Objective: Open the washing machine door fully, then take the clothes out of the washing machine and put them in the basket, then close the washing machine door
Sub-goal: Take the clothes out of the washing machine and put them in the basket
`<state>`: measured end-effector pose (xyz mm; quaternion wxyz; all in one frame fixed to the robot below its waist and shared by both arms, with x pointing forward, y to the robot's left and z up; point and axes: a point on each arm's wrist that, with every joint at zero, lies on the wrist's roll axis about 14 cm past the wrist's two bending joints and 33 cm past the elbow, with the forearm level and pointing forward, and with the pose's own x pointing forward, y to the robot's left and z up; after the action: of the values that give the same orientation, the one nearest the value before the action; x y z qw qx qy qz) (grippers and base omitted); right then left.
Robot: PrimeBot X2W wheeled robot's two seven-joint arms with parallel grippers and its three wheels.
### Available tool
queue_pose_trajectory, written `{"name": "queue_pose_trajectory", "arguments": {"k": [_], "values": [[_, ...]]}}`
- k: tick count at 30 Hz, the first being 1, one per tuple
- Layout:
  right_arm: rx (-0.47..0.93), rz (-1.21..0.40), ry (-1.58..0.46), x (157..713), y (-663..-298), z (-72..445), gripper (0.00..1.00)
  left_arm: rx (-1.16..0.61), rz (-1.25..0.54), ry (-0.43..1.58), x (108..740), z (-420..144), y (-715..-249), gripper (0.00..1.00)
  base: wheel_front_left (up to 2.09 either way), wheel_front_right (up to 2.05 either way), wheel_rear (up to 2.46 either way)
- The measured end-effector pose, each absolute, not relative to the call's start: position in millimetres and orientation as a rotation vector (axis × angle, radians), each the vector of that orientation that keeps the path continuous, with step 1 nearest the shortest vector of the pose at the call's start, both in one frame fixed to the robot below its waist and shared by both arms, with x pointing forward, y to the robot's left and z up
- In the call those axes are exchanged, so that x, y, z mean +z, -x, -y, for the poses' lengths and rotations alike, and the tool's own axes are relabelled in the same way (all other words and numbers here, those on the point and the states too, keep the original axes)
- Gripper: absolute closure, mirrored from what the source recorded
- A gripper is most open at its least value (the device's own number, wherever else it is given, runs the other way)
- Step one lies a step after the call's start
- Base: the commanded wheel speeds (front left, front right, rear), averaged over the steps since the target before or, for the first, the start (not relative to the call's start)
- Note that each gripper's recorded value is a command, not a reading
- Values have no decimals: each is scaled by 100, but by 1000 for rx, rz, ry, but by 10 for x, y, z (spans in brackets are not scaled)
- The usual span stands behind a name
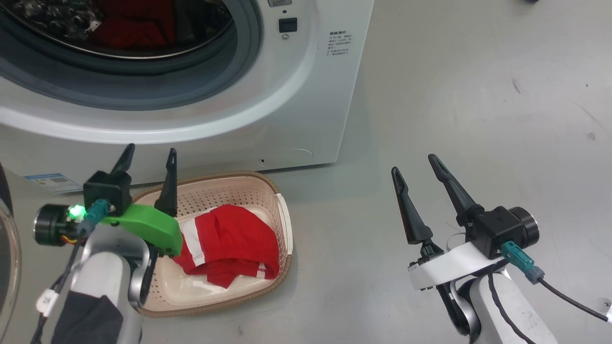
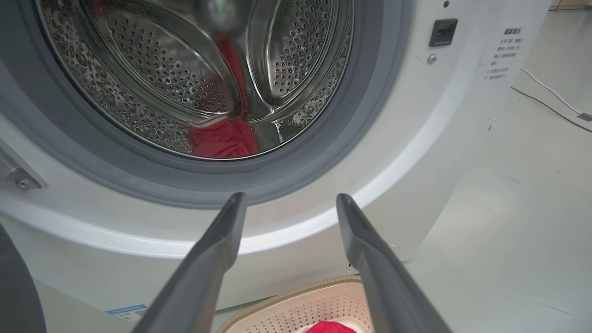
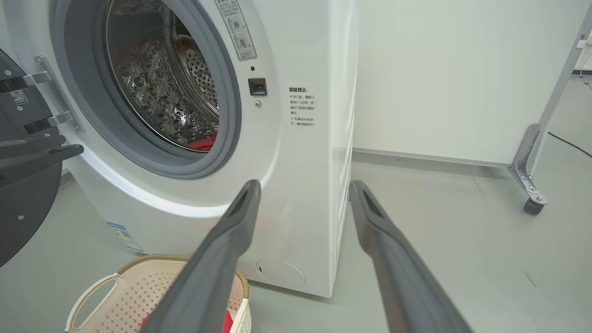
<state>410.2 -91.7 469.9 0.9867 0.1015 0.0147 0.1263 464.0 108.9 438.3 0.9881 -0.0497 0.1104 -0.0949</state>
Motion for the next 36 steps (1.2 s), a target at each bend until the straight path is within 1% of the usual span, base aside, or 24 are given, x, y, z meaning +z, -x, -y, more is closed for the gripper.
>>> {"name": "queue_pose_trajectory", "arguments": {"k": [7,19,31,36], "values": [[264,-55,-214,4564,-4237,877,0,-180,-291,66,4188,-1193,-5140,0,0,0,0],[227,-100,-253,4317,-4440,939,0,-176,-370,14,3902,-1369,-6015,0,0,0,0],[184,-141,-263,4033,-4656,1059,0,-220,-400,-20,3617,-1266,-6804,0,0,0,0],[166,-175,-266,3848,-4741,1107,0,-223,-445,-39,3267,-1277,-7025,0,0,0,0]]}}
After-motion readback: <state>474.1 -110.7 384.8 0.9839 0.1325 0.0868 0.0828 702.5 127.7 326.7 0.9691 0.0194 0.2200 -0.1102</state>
